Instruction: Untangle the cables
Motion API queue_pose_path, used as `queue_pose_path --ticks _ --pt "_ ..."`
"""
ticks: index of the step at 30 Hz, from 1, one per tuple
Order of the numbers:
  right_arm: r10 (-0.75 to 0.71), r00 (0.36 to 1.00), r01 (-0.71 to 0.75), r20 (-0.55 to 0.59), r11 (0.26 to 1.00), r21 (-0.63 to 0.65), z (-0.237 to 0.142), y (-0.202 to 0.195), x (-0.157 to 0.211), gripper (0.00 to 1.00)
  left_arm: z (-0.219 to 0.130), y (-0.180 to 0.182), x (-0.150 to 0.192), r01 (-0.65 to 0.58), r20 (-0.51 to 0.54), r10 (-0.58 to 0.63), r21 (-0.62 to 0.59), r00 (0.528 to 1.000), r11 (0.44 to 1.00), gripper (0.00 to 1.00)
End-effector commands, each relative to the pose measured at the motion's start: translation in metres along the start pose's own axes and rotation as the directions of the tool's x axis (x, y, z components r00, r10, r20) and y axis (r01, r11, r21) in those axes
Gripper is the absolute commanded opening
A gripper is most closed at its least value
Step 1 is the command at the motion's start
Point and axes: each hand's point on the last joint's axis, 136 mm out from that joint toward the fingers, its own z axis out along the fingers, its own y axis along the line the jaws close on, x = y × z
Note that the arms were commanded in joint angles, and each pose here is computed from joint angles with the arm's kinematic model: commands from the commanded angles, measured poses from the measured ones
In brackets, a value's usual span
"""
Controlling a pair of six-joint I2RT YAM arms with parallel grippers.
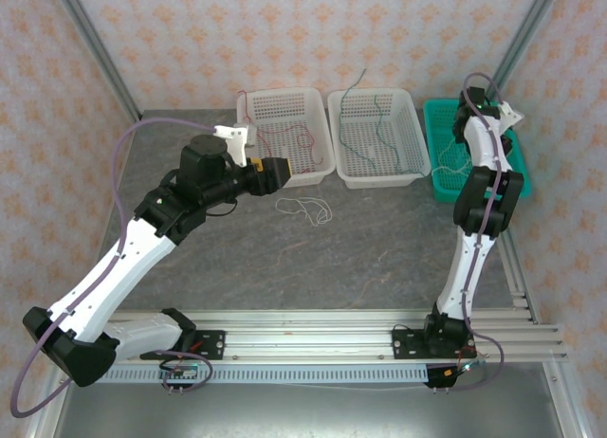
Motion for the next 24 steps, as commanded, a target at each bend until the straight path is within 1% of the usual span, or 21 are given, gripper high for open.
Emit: queue_pose_path --ticks 1,4,7,8,9,10,12,13,14,16,18,19,22,24 --pt "-0.059 0.997 0.053 0.057 0.992 0.115 0.001 -0.023 -0.013 0.08 -0.001 -0.003 -0.008 -0.013 0.029 0.012 0.007 0.999 1.0 0.74" --pt "-0.098 0.994 0.091 0.056 0.988 0.125 0.005 -0.021 -0.009 0.09 0.0 -0.003 -0.009 -0.017 0.026 0.017 0.01 1.0 1.0 0.74" --pt "-0.138 0.986 0.12 0.091 0.976 0.183 0.006 -0.025 -0.01 0.09 -0.001 -0.003 -0.009 -0.019 0.027 0.019 0.006 0.999 1.0 0.74" --pt "-0.149 0.985 0.13 0.092 0.975 0.182 0.008 -0.023 -0.009 0.1 -0.001 -0.003 -0.009 -0.018 0.026 0.018 0.006 0.999 1.0 0.74" --pt "-0.165 0.983 0.152 0.075 0.977 0.147 0.009 -0.017 -0.006 0.11 -0.001 -0.003 -0.008 -0.019 0.025 0.019 0.007 1.0 1.0 0.74" --pt "-0.175 0.984 0.172 0.043 0.982 0.076 0.011 -0.006 0.002 0.13 -0.002 -0.002 -0.008 -0.019 0.026 0.019 0.007 0.999 1.0 0.74" --pt "-0.198 0.98 0.196 -0.028 0.977 -0.079 0.009 0.02 0.018 0.23 -0.001 -0.001 -0.007 -0.02 0.032 0.02 0.003 0.999 1.0 0.74" --pt "-0.207 0.977 0.197 -0.058 0.97 -0.142 0.005 0.03 0.024 0.29 -0.001 -0.001 -0.008 -0.021 0.036 0.021 0.002 0.999 1.0 0.74" --pt "-0.215 0.974 0.2 -0.071 0.964 -0.177 0.0 0.037 0.028 0.36 0.0 -0.001 -0.008 -0.021 0.034 0.021 0.002 0.999 1.0 0.74" --pt "-0.226 0.97 0.198 -0.088 0.948 -0.251 -0.017 0.049 0.029 0.73 0.0 -0.002 -0.009 -0.019 0.032 0.018 0.005 0.999 1.0 0.74" --pt "-0.231 0.969 0.201 -0.082 0.94 -0.277 -0.031 0.051 0.023 0.9 0.001 -0.003 -0.009 -0.019 0.027 0.019 0.01 0.999 1.0 0.74" --pt "-0.232 0.97 0.2 -0.079 0.936 -0.291 -0.038 0.05 0.02 0.92 0.002 -0.002 -0.009 -0.017 0.027 0.017 0.009 0.999 1.0 0.74" --pt "-0.203 0.974 0.16 -0.103 0.931 -0.327 -0.053 0.039 0.015 0.92 0.004 -0.001 -0.007 -0.01 0.026 0.01 0.008 1.0 1.0 0.74" --pt "-0.18 0.977 0.122 -0.117 0.914 -0.387 -0.065 0.037 0.016 0.92 0.007 -0.001 -0.005 0.001 0.027 -0.002 0.015 1.0 1.0 0.74"
